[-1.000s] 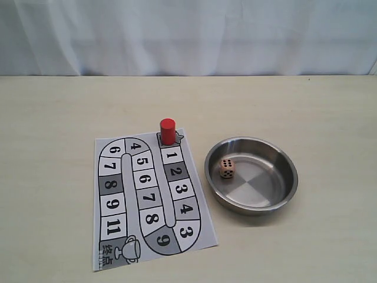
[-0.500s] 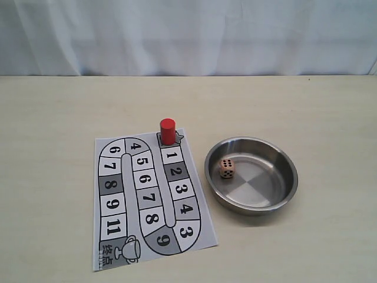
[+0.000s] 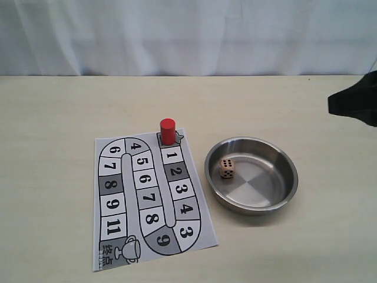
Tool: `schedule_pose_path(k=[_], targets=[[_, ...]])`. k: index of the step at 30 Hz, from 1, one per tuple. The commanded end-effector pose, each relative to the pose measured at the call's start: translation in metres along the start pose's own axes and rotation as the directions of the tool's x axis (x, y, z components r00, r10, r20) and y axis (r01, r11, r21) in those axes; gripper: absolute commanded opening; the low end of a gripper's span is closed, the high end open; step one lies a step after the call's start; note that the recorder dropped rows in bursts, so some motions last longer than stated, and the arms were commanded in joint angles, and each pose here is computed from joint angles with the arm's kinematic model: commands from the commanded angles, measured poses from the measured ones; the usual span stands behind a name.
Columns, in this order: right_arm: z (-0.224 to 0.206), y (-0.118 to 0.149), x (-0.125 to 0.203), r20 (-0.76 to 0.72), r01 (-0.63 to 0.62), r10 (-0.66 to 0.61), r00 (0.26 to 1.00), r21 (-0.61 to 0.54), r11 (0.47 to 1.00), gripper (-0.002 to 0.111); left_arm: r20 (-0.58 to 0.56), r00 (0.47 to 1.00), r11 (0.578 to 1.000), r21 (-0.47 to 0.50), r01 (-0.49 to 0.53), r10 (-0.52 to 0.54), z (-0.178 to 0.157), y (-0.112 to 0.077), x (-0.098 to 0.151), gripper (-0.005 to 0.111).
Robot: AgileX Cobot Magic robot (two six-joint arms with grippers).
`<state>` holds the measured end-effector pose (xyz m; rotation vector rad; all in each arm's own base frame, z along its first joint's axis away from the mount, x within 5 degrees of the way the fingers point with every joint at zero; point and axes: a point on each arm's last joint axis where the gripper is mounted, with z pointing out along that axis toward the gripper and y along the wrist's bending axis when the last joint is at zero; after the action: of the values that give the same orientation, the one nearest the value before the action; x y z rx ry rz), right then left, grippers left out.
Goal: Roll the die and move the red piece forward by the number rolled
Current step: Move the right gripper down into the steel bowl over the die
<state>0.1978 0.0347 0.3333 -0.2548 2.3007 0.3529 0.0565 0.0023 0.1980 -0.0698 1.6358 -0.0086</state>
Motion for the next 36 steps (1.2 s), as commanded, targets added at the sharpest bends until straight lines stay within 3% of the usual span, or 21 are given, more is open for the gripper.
schedule_pose_path(k=[1, 13, 16, 21, 36], targets=[[0.025, 0.004, -0.008, -0.084, 0.035, -0.039, 0.996, -0.044, 0.998, 0.054, 0.01, 1.0, 1.0, 0.008, 0.008, -0.008, 0.0, -0.001, -0.002, 0.0], [0.11, 0.032, -0.003, -0.164, 0.259, -0.258, 0.952, -0.013, 0.966, 0.054, 0.012, 1.0, 1.0, 0.008, 0.008, -0.008, 0.0, -0.001, -0.002, 0.0], [0.133, 0.035, 0.0, -0.16, 0.255, -0.255, 0.954, -0.019, 0.967, 0.055, 0.012, 1.0, 1.0, 0.008, 0.008, -0.008, 0.0, -0.001, -0.002, 0.0], [0.165, 0.031, 0.011, -0.212, 0.251, -0.248, 0.945, -0.016, 0.968, 0.066, 0.012, 1.0, 1.0, 0.008, 0.008, -0.008, 0.0, -0.001, -0.002, 0.0], [0.225, 0.023, 0.042, -0.289, 0.154, -0.149, 0.946, -0.005, 0.988, 0.063, 0.01, 1.0, 1.0, 0.008, 0.008, -0.008, 0.0, -0.001, -0.002, 0.0]])
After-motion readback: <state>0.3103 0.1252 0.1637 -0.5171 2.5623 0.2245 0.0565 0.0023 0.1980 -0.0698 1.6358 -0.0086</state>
